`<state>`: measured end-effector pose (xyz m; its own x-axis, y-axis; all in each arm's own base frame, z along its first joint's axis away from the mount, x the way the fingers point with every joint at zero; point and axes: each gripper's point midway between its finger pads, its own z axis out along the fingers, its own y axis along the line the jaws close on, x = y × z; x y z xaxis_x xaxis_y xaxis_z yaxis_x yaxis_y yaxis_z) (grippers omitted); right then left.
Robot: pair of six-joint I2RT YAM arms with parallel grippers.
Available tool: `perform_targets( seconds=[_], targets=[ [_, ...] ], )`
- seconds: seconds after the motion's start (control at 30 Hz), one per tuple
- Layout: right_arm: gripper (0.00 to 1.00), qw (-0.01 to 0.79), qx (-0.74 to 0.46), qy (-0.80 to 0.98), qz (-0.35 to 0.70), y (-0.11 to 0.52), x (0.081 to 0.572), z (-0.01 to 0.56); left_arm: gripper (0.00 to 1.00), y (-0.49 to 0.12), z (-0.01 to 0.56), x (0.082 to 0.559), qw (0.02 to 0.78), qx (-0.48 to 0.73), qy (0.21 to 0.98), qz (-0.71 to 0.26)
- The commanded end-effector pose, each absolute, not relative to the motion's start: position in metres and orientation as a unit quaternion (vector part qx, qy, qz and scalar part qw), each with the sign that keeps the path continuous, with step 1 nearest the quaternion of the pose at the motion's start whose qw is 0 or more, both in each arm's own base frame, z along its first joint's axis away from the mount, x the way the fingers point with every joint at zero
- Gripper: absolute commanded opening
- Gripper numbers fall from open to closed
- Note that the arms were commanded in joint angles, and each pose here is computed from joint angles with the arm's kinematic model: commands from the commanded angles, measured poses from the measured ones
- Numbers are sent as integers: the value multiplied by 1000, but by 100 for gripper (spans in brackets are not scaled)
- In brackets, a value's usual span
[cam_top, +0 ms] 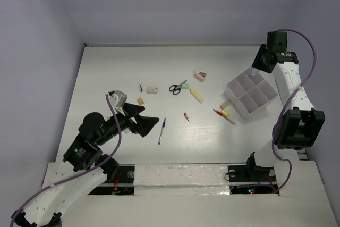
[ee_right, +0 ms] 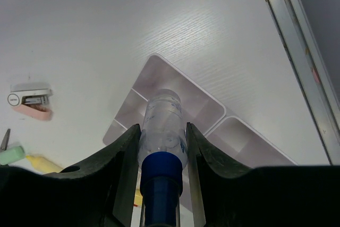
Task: Sort the stationery into containers
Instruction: Place the stationery in the storage box, then pick up the stapler from the center of the board.
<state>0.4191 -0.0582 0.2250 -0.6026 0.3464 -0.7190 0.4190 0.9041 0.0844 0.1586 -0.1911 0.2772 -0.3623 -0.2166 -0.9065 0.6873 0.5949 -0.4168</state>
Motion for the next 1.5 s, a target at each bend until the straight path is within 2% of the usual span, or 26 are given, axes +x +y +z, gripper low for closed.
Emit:
perform_targets(
  seconds=[0.0,0.4,0.5,0.6,0.77,0.97,1.1,1.23,1.4,1.47],
  targets=[
    [0,409,213,885,-61,-67,428,241,99,-195,283,157,547,177,700,-424],
    [0,377,217,897,-79,-73,431,212,99,-197,281,157,542,180,702,-424],
    [4,368,217,901,-79,-72,433,206,99,-197,281,157,542,180,703,-424],
    [15,363,216,903,-80,-73,433,203,99,-197,280,157,541,179,704,-424],
    [45,369,213,901,-79,-72,434,209,99,-197,279,159,539,177,707,-421],
    [67,393,207,892,-81,-74,437,236,99,-197,278,160,539,176,709,-419],
    [69,409,201,887,-75,-72,437,254,99,-197,275,162,536,173,714,-416],
    [69,449,157,879,-24,-38,442,277,99,-196,275,163,539,170,714,-413],
    [70,466,60,881,47,58,457,278,99,-196,272,166,535,166,721,-408],
    [76,454,38,888,52,85,469,263,99,-197,270,168,533,165,724,-406]
  ],
)
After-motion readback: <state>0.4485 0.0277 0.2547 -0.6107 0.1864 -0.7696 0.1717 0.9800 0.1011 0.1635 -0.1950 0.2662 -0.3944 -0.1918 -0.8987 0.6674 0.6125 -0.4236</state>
